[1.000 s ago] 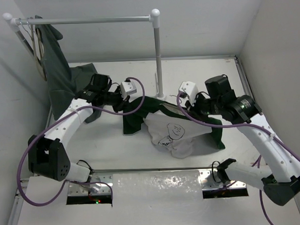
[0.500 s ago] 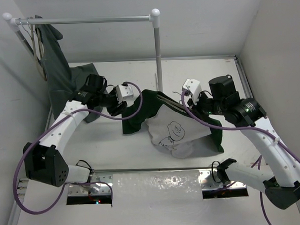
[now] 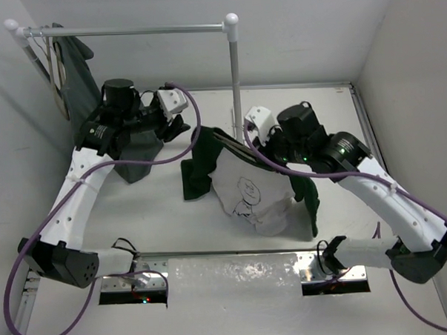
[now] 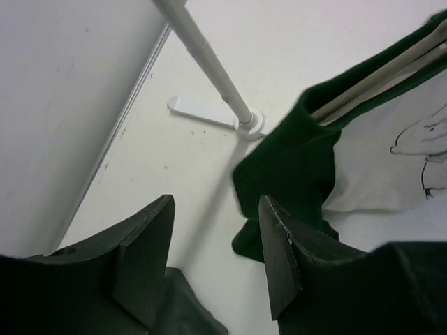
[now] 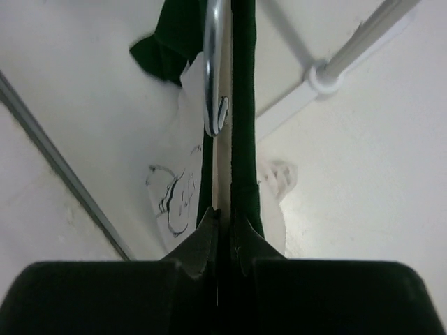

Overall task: Place the t-shirt on the hanger
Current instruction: Place the T-shirt on the hanger, then place the hanger at the clothesline.

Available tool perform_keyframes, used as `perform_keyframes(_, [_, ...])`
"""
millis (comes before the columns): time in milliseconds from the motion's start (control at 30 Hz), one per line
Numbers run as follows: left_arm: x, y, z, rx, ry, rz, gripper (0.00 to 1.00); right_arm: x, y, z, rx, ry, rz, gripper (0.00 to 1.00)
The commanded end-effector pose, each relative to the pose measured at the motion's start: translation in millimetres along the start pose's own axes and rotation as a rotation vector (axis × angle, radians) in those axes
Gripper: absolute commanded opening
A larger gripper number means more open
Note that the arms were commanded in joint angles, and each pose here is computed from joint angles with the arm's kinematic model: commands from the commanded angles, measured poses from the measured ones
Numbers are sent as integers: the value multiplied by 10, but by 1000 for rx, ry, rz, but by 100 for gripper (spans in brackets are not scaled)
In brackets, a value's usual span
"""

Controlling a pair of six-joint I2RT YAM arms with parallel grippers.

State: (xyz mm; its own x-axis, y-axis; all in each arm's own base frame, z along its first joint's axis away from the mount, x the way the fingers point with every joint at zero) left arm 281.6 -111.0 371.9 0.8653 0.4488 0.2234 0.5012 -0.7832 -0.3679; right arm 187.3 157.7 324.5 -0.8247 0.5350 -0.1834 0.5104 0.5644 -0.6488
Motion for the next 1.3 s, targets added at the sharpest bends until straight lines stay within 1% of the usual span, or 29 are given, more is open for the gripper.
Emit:
perform_keyframes(0, [-14, -91, -33, -31, -122, -118, 49, -14, -108, -575, -161, 47, 136, 0])
perform_keyframes(33, [-11, -175, -70, -45, -138, -163, 48, -35, -209, -749, -203, 51, 163, 0])
perform_keyframes(67, [23, -229, -80, -46, -189, -238, 49, -33, -119, -836, -184, 67, 176, 0])
perform_keyframes(100, [59, -291, -129, -71, -193, -292, 49, -29, -118, -901, -167, 70, 201, 0])
perform_keyframes(133, [83, -418, -174, -85, -219, -386, 49, -70, -271, -1129, -233, 82, 221, 0])
perform_keyframes(167, [100, -479, -217, -103, -226, -437, 49, -84, -289, -1239, -243, 81, 231, 0])
perform_keyframes(200, [122, -555, -277, -131, -222, -492, 49, -76, -107, -1306, -180, 74, 242, 0])
perform_keyframes(233, [107, -655, -338, -154, -217, -537, 49, -139, -323, -1576, -274, 88, 270, 0])
perform_keyframes(300, [110, -810, -399, -180, -230, -641, 49, -181, -315, -1884, -345, 96, 293, 0])
perform_keyframes(367, [105, -898, -394, -185, -247, -705, 49, -201, -254, -2000, -390, 102, 314, 0])
perform_keyframes(400, [71, -932, -363, -185, -247, -720, 49, -229, -192, -2056, -436, 117, 345, 0])
perform_keyframes(467, [28, -944, -294, -175, -246, -728, 49, -255, -151, -2097, -487, 123, 376, 0])
perform_keyframes(500, [-17, -942, -223, -165, -249, -725, 49, -284, -150, -2165, -537, 138, 401, 0])
perform_keyframes(567, [-58, -937, -163, -161, -258, -721, 49, -347, -100, -2197, -543, 142, 470, 0])
perform_keyframes(600, [-88, -931, -117, -158, -259, -717, 49, -378, -119, -2266, -578, 147, 494, 0])
perform_keyframes(700, [-122, -918, -62, -154, -261, -708, 49, -426, -52, -2358, -602, 135, 540, 0])
perform_keyframes(767, [-135, -913, -40, -155, -260, -705, 49, -471, 27, -2365, -609, 157, 589, 0])
perform_keyframes(800, [-137, -910, -40, -159, -259, -702, 49, -495, 34, -2359, -604, 130, 616, 0])
perform_keyframes(867, [-147, -905, -29, -160, -258, -697, 49, -519, 74, -2375, -621, 135, 648, 0])
perform_keyframes(1000, [-164, -877, -1, -158, -257, -675, 49, -586, 189, -2386, -610, 127, 708, 0])
perform_keyframes(1167, [-198, -868, 28, -159, -259, -658, 49, -739, 322, -2405, -652, 183, 768, 0])
perform_keyframes(1267, [-229, -866, 64, -156, -259, -650, 49, -796, 341, -2455, -668, 208, 773, 0])
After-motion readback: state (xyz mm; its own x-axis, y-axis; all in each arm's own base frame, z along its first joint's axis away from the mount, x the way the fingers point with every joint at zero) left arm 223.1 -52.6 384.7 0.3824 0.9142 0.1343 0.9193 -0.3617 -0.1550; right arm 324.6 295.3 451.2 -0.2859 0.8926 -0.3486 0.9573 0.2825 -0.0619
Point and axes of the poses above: each gripper's point midway between its finger pads, its own y axis out along the fingers, its own x axis along the line the jaws close on, z = x × y, the point moved 9 cm from there along -y, back along the fingers, and after that the axes turned 7 degrees about -y, right-handed, at the moved point
